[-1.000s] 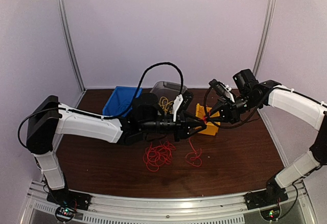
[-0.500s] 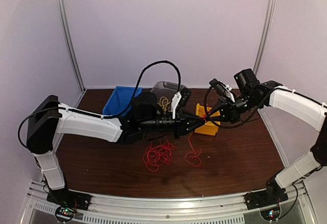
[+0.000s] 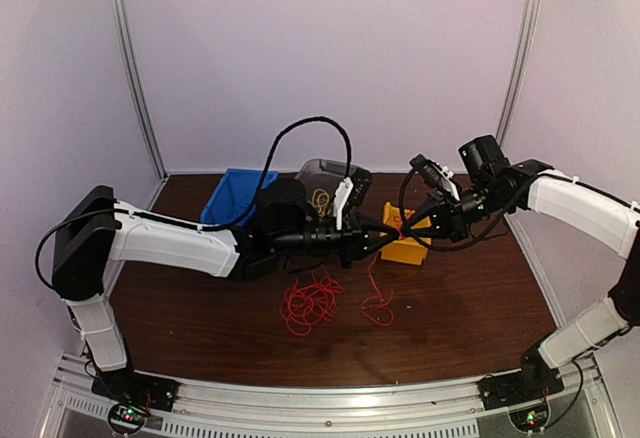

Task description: Untangle the cables

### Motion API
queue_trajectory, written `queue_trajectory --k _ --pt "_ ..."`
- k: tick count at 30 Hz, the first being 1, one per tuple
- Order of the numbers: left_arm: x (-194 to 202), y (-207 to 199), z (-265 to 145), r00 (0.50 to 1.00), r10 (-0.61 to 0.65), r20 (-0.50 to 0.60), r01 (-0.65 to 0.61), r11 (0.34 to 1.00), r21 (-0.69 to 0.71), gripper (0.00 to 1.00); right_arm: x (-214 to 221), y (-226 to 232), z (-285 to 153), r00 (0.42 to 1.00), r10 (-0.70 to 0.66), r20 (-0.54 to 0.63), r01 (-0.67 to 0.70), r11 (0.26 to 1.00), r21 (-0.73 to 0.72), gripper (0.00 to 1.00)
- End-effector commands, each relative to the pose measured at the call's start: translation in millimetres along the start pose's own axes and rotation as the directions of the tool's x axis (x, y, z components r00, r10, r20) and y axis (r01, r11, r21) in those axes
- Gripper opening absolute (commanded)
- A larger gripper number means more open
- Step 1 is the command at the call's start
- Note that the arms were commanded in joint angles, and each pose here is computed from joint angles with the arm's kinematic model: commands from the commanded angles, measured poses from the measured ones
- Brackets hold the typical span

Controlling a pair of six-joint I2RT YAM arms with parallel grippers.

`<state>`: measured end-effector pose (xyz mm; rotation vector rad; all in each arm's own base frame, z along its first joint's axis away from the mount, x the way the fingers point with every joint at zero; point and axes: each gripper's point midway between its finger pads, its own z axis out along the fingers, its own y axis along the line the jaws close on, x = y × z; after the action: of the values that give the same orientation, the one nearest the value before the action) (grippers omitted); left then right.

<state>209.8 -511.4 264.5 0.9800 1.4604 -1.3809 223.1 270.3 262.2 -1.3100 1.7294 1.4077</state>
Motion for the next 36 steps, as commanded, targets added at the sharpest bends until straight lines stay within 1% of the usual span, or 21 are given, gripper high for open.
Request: queue_trajectory --k 1,7,10,12,16,17,18,20,22,25,27,31,34,36 --pt "-12.7 9.6 2.5 0.999 0.009 0.043 -0.007 0.999 -0.033 0.0 -8.1 5.5 -4.6 0.999 -0.031 0.022 0.03 0.999 0.012 0.0" --pt "10.5 27.5 -0.1 0.998 -0.059 -0.003 0.058 0.992 -0.111 0.0 -29.4 -3.7 -29.6 0.993 -0.068 0.094 0.058 0.993 0.101 0.0" --pt "24.3 33.1 -1.9 0.996 -0.088 -0.026 0.084 0.988 -0.128 0.0 -33.4 -8.0 -34.6 0.991 -0.093 0.1 0.077 0.984 0.161 0.0" --pt "24.9 33.6 -3.2 0.996 -0.09 -0.02 0.087 0.988 -0.13 0.0 -33.4 -10.8 -35.5 0.99 -0.101 0.101 0.081 0.979 0.186 0.0" --pt "10.0 25.6 -2.0 0.999 -0.05 0.016 0.051 0.994 -0.095 0.0 -27.4 -12.7 -34.9 0.992 -0.098 0.082 0.08 0.976 0.203 0.0" --pt "4.3 22.5 -2.4 0.999 -0.034 0.032 0.037 0.996 -0.082 0.05 -26.1 -12.4 -34.8 0.992 -0.097 0.08 0.079 0.976 0.204 0.0" --pt "-1.7 19.7 -3.1 0.998 -0.024 0.053 0.028 0.997 -0.074 0.17 -25.0 -12.0 -34.7 0.992 -0.094 0.08 0.076 0.976 0.205 0.0" --pt "-14.6 11.5 -5.9 0.995 0.007 0.098 -0.003 0.999 -0.043 0.34 -22.8 -13.2 -35.0 0.993 -0.091 0.076 0.073 0.973 0.218 0.0" --pt "-25.7 3.1 -7.5 0.99 0.029 0.137 -0.027 0.999 -0.017 0.43 -21.0 -19.0 -35.1 0.993 -0.093 0.067 0.073 0.964 0.257 0.0" --pt "-38.8 -3.7 -6.1 0.983 0.047 0.175 -0.048 0.999 0.001 0.49 -18.2 -19.6 -32.6 0.994 -0.094 0.059 0.075 0.961 0.267 0.0" --pt "-40.7 -0.2 -0.8 0.984 0.044 0.17 -0.042 0.999 -0.013 0.49 -19.3 -17.8 -30.9 0.994 -0.094 0.061 0.075 0.963 0.258 0.0" --pt "-37.9 7.5 10.1 0.989 0.038 0.145 -0.034 0.999 -0.026 0.38 -23.3 -13.7 -29.1 0.993 -0.099 0.07 0.079 0.968 0.237 0.0" --pt "-32.4 8.9 16.3 0.992 0.026 0.124 -0.024 1.0 -0.015 0.33 -24.4 -11.8 -28.6 0.993 -0.094 0.075 0.075 0.971 0.227 0.0" --pt "-32.3 10.3 19.1 0.993 0.02 0.12 -0.019 1.0 -0.013 0.33 -23.8 -12.3 -28.4 0.993 -0.093 0.075 0.074 0.971 0.228 0.0"
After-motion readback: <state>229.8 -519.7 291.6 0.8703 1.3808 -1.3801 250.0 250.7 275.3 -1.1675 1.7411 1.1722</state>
